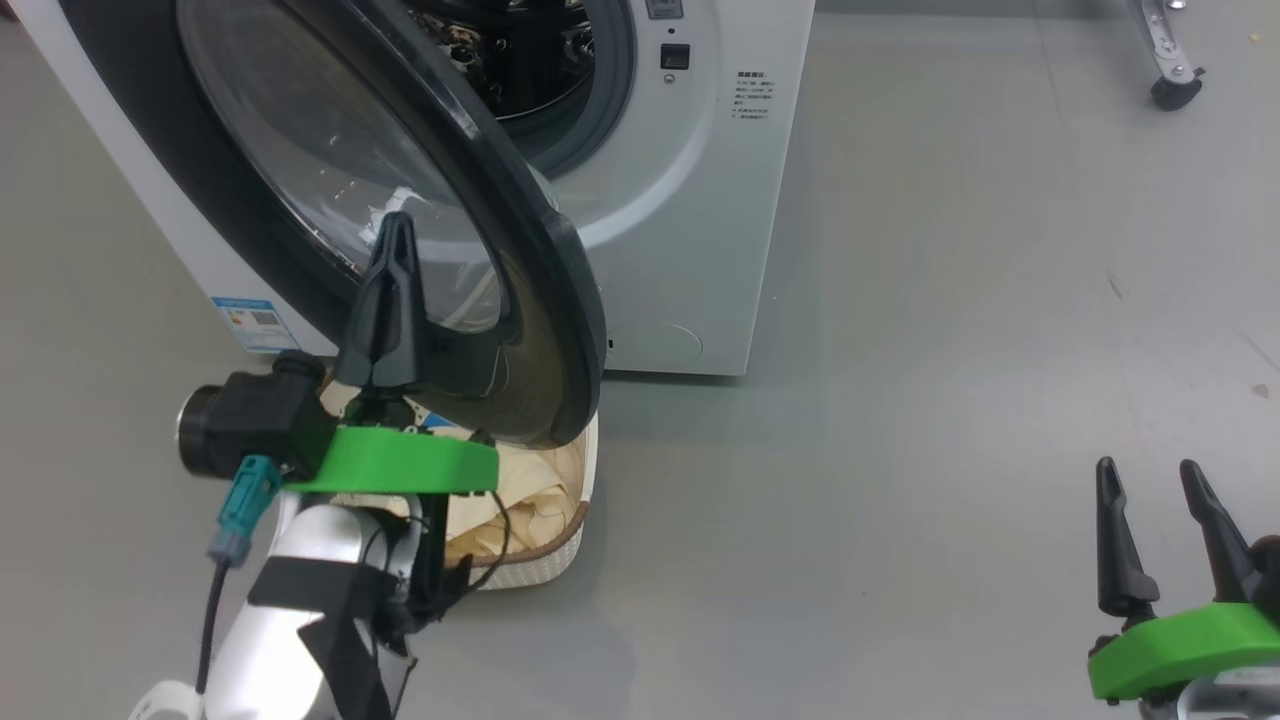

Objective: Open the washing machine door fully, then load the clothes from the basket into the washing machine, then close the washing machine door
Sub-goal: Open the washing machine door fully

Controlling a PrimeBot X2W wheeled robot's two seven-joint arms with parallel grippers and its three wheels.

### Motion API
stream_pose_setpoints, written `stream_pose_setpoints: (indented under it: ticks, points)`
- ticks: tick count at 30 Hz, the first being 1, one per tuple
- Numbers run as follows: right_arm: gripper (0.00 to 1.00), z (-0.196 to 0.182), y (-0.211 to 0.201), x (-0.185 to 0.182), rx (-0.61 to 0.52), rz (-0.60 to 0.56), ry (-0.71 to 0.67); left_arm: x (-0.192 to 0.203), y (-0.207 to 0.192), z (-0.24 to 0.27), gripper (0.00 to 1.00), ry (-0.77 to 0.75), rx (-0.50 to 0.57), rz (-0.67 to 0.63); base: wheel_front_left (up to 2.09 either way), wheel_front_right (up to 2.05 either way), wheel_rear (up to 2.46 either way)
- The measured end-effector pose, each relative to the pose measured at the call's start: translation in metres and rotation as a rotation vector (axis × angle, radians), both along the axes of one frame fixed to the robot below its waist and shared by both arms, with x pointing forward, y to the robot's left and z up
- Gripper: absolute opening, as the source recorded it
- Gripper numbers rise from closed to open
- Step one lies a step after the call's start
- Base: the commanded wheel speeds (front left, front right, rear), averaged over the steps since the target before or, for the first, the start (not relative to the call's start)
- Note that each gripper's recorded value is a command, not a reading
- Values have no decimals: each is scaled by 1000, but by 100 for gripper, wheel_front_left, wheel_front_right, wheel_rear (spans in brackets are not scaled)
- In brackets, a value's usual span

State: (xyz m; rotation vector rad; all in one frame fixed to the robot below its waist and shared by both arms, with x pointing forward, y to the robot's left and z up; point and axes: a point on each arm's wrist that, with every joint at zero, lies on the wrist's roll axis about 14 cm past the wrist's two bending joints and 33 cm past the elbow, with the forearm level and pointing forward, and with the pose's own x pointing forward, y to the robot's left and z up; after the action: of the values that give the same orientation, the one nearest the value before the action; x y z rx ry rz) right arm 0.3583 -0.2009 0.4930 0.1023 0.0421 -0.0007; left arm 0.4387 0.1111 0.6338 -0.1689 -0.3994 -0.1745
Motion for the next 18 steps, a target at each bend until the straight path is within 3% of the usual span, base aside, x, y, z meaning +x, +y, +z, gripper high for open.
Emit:
stream_pose_setpoints:
  ticks: [8, 12, 18]
  points:
    - [100, -1, -9, -7, 1, -31, 7, -15, -73, 42, 0, -38, -73, -259, 0, 0, 0]
    - [100, -6, -14, -12, 8, -50, 23, -11, -101, 34, 0, 53, -124, -344, 0, 0, 0]
    - [100, -12, -20, -19, 17, -73, 42, 15, -119, -11, 0, 247, -139, -338, 0, 0, 0]
